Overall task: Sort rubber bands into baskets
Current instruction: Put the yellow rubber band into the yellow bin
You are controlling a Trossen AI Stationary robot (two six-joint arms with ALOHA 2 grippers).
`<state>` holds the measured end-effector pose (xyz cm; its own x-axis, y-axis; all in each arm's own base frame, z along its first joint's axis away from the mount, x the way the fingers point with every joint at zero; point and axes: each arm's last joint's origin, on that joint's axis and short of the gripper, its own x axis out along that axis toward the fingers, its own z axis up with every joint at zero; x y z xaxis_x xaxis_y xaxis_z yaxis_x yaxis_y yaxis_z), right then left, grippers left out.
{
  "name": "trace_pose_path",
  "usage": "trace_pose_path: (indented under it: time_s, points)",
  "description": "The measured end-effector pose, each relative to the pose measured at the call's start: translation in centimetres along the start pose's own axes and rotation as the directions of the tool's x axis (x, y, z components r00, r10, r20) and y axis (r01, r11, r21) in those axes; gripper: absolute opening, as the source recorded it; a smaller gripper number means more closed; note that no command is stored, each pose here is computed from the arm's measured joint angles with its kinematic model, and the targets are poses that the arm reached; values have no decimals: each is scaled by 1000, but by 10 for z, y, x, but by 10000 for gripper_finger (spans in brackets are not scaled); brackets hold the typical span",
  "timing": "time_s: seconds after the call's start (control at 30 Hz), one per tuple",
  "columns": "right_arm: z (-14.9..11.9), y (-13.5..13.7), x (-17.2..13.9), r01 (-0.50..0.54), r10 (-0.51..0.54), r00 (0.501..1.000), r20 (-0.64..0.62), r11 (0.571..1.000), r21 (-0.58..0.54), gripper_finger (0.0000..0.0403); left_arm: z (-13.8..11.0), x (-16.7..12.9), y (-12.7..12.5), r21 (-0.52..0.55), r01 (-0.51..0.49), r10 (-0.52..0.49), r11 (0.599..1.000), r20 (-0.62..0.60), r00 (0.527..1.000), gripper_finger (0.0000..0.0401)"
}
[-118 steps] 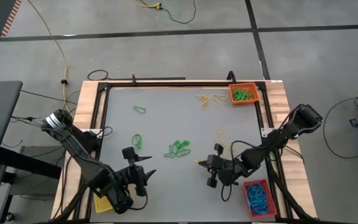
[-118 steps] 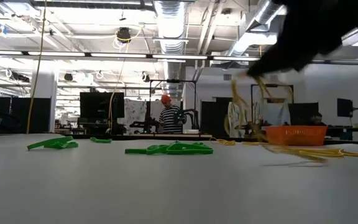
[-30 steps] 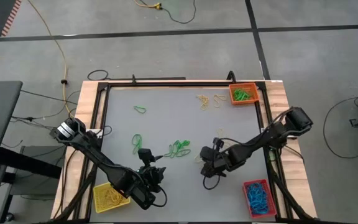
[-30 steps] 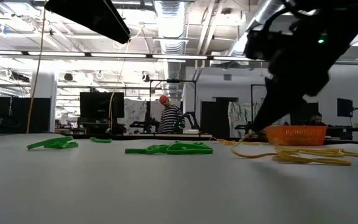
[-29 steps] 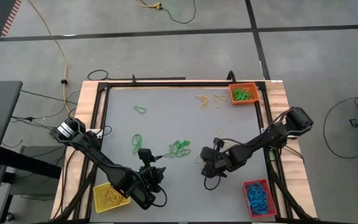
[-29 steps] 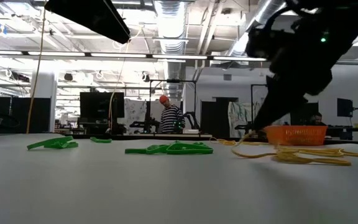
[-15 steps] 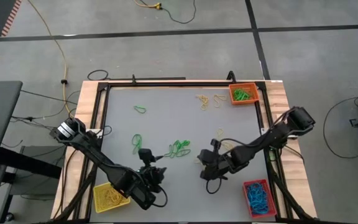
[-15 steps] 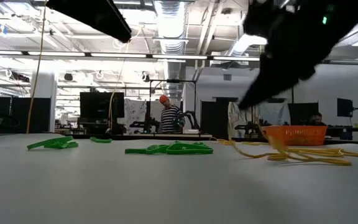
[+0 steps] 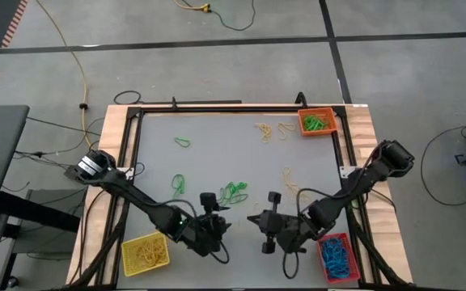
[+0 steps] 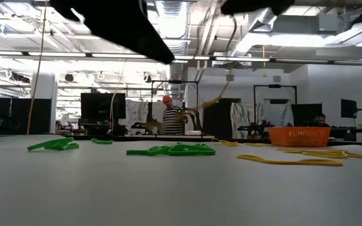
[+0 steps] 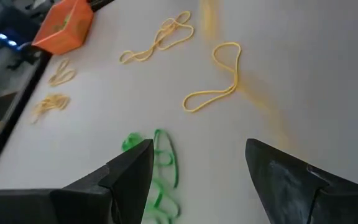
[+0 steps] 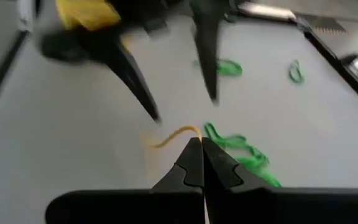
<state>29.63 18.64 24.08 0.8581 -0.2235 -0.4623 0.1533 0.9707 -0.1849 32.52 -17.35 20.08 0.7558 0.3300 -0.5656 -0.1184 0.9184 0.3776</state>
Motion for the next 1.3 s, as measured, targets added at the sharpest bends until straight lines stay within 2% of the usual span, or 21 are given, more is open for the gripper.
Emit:
trace_pose_path:
  time_s: [0.1, 0.2, 0.3, 0.4, 0.6, 0.7, 0.87, 1.17, 1.3]
  points:
    - [4, 4, -4, -15, 15, 1000, 12, 1000, -22, 17, 1, 9, 3, -16, 44, -44, 999, 55, 998, 245]
    - [6, 6, -7, -8, 9, 1000, 23, 999, -36, 17, 3, 17, 7, -47, 155, -150, 987, 99, 984, 245]
    - [6, 5, -6, -3, 4, 1000, 20, 999, -38, 17, 9, 22, 11, -57, 283, -274, 957, 135, 952, 245]
    - [6, 4, -5, 0, 1, 1000, 20, 999, -39, 17, 11, 25, 13, -59, 361, -349, 931, 152, 925, 245]
    - [6, 4, -5, 0, 1, 1000, 19, 999, -39, 17, 15, 24, 13, -68, 388, -370, 919, 190, 910, 245]
    - [6, 4, -5, -1, 2, 1000, 19, 999, -38, 17, 16, 25, 15, -83, 335, -313, 938, 202, 928, 238]
    - [6, 4, -5, -2, 2, 1000, 19, 999, -38, 18, 17, 26, 17, -88, 308, -286, 947, 203, 936, 182]
    - [5, 4, -5, 0, 0, 1000, 10, 999, -44, 19, 17, 26, 17, -41, 330, -316, 943, 204, 927, 22]
    - [5, 4, -6, -1, 1, 1000, 9, 999, -45, 19, 16, 26, 16, -33, 329, -316, 944, 199, 928, 4]
